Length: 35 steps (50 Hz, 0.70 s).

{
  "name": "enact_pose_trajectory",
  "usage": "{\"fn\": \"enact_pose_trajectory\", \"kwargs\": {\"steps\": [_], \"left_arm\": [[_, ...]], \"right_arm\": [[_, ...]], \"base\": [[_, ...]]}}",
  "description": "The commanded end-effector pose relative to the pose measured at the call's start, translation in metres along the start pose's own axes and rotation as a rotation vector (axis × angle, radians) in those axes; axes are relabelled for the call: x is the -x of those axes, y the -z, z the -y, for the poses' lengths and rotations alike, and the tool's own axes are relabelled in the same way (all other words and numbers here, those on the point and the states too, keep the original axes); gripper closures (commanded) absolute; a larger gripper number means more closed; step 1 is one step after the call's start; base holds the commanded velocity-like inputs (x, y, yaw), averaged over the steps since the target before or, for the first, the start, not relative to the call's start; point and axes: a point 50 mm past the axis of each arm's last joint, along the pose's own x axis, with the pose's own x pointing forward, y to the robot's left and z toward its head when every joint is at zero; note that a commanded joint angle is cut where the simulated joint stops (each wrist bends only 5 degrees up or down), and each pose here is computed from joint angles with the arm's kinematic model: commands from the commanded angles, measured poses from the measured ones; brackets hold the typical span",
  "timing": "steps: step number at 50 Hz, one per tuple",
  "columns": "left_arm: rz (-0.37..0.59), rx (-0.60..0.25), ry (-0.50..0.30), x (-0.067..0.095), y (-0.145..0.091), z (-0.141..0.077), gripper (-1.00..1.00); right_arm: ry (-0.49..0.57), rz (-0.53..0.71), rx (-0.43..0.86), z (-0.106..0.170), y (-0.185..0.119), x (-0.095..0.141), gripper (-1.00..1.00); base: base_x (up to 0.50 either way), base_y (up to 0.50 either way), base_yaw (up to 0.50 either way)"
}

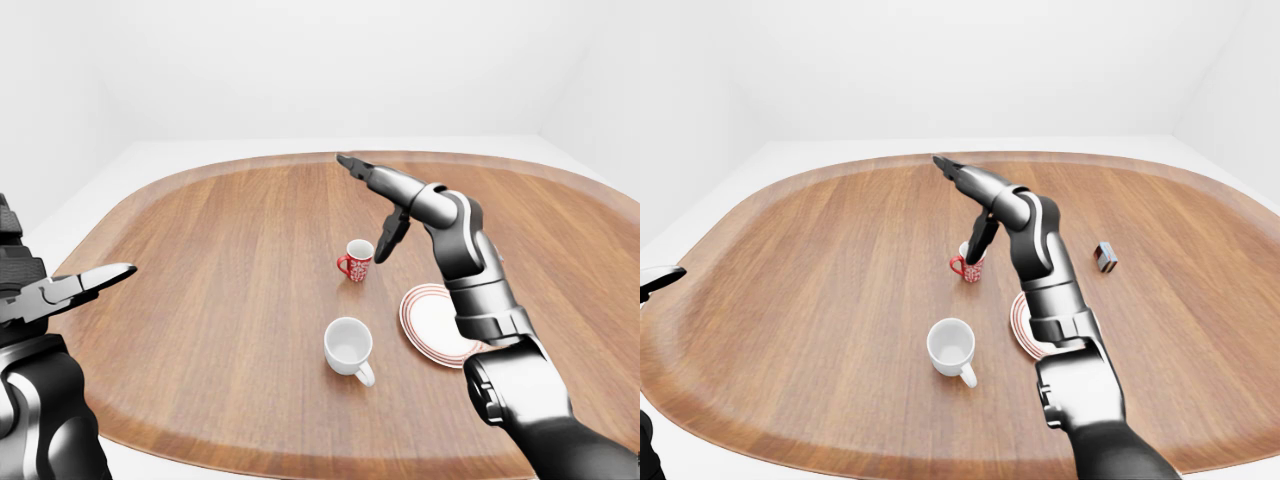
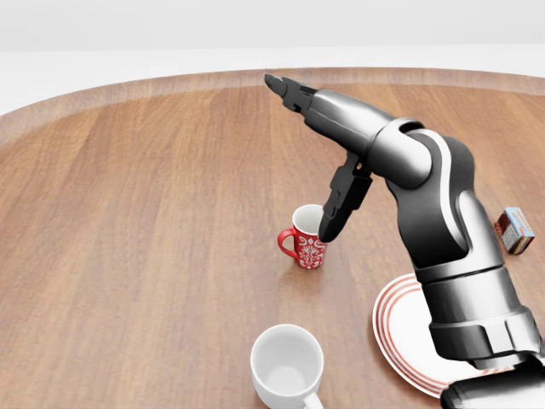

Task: Put the white mug on the plate.

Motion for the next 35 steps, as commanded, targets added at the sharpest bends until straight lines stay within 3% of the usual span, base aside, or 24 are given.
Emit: {"fn": "enact_pose_trajectory", "kwargs": {"steps": [1,10,20,29,35], "left_arm": [[-0.002,-0.002,0.003,0.0,0.001,0.001,-1.0],[-0.011,-0.005,0.006,0.001,0.003,0.001,-1.0],[-0.021,-0.009,0.013,0.003,0.005,0.004,-1.0],[-0.017,-0.01,0.016,0.004,0.004,0.004,-1.0],[-0.017,-0.012,0.015,0.004,0.004,0.004,-1.0]], "right_arm": [[-0.229,-0.232,0.118,-0.034,0.014,-0.039,-1.0],[-0.196,-0.309,0.348,-0.053,0.014,-0.027,-1.0],[-0.293,-0.379,0.334,-0.095,0.035,-0.018,-1.0],[-0.468,-0.403,0.29,-0.151,0.045,-0.015,-1.0],[-0.435,-0.37,0.351,-0.157,0.03,-0.011,-1.0]], "base": [[0.0,0.0,0.0],[0.0,0.0,0.0],[0.0,0.0,0.0],[0.0,0.0,0.0],[0.0,0.0,0.0]]}}
